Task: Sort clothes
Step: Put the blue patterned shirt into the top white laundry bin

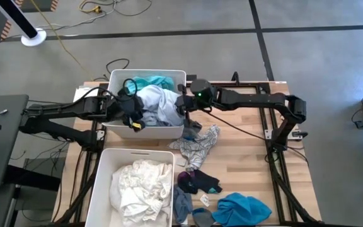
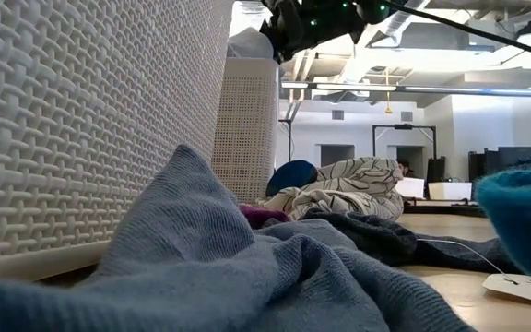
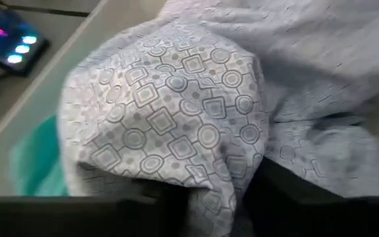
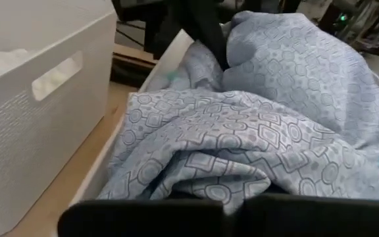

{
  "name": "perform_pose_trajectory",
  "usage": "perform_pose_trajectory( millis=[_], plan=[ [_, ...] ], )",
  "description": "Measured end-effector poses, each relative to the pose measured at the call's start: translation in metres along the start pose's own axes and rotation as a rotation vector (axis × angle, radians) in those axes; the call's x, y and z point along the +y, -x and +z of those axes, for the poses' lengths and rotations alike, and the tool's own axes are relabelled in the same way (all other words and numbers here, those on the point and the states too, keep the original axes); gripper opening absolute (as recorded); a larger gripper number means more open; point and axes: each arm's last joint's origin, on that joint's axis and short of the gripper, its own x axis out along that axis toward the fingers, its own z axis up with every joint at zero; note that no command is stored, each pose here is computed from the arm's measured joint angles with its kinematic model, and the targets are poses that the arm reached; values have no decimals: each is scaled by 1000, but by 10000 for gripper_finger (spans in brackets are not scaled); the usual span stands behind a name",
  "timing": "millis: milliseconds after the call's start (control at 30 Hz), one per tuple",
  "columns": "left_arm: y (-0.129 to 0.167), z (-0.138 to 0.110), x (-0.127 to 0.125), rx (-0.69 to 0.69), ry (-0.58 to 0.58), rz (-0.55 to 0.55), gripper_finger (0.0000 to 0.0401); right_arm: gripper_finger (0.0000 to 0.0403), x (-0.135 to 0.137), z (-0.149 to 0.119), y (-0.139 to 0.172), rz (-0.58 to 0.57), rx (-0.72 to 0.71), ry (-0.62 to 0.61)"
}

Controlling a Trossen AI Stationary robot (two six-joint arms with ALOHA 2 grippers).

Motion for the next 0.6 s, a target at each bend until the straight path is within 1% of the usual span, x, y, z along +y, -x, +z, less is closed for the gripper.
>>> perform_pose_trajectory(
  millis=[167, 267, 367, 467, 600],
  plan=[
    [7, 8, -1, -49, 58, -140, 207, 5, 6, -3, -2, 13, -2, 26],
    [19, 16, 2, -98, 79, -214, 235, 6, 6, -1, -3, 9, -26, 43],
    [34, 23, 5, -162, 73, -236, 248, 7, 9, 3, -4, 14, -56, 67],
    [48, 28, 7, -238, 50, -257, 251, 7, 8, 7, -3, 15, -98, 85],
    [55, 32, 4, -301, 34, -298, 251, 7, 6, 11, -2, 0, -144, 100]
  ],
)
